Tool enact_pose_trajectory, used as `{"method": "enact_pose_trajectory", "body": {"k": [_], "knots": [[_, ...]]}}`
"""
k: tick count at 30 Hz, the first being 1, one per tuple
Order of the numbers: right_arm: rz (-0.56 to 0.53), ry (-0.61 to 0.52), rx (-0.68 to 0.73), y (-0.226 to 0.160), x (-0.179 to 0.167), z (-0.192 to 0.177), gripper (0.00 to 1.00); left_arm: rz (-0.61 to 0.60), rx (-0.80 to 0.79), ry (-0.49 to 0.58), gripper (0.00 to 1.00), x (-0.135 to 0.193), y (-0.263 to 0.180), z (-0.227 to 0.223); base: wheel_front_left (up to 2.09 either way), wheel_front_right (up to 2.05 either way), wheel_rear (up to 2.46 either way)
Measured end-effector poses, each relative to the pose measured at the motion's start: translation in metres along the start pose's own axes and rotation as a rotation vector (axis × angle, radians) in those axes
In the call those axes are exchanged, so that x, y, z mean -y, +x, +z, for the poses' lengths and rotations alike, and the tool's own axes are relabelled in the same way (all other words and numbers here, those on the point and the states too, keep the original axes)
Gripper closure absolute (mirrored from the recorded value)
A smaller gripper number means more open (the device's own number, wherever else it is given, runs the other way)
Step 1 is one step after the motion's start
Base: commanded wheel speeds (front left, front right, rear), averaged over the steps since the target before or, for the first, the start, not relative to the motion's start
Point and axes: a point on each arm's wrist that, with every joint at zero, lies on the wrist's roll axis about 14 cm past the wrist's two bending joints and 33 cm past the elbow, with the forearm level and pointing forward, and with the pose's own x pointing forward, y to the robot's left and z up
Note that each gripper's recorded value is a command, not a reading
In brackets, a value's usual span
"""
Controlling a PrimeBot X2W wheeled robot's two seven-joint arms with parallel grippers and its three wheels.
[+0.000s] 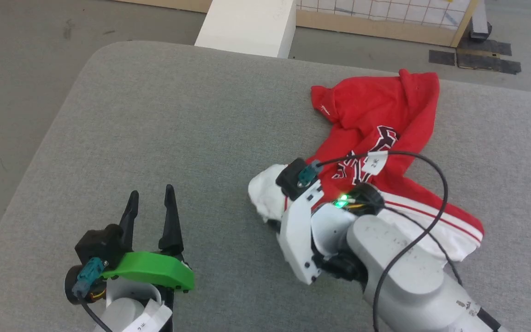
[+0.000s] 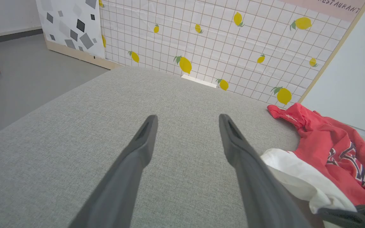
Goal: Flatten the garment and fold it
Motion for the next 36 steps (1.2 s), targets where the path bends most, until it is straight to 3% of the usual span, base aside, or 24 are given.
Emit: {"method": "enact_pose_trajectory", "body": {"k": [1,2,11,16,21,29,32,36], "knots": [[0.021,-0.002,0.009,0.001,-0.007,0.0,0.15,0.002,0.001,0.0,0.0,-0.001,-0.001,0.0,0.0,0.0,0.0],[0.045,0.011,0.035,0.002,-0.013,0.004,0.0,0.004,0.0,0.0,0.0,-0.001,-0.001,0.0,0.0,0.0,0.0],[0.012,0.152,0.384,-0.033,0.009,0.065,0.0,-0.029,0.014,-0.006,0.0,0.009,0.004,0.004,0.0,0.0,0.0],[-0.126,0.183,0.626,-0.083,0.053,0.098,0.0,-0.071,0.025,-0.01,0.0,0.021,0.007,0.009,0.0,0.0,0.0],[-0.336,0.234,0.756,-0.136,0.105,0.072,0.0,-0.114,0.037,-0.015,0.0,0.035,0.009,0.015,0.0,0.0,0.0],[-0.571,0.373,0.669,-0.179,0.138,-0.024,0.0,-0.154,0.047,-0.013,0.0,0.047,0.006,0.019,0.0,0.0,0.0],[-0.594,0.353,0.586,-0.182,0.133,-0.044,0.0,-0.163,0.05,-0.017,0.0,0.05,0.006,0.02,0.0,0.0,0.0],[-0.565,0.273,0.342,-0.166,0.118,-0.071,0.0,-0.164,0.041,-0.017,0.0,0.051,0.007,0.019,0.0,0.0,0.0]]}}
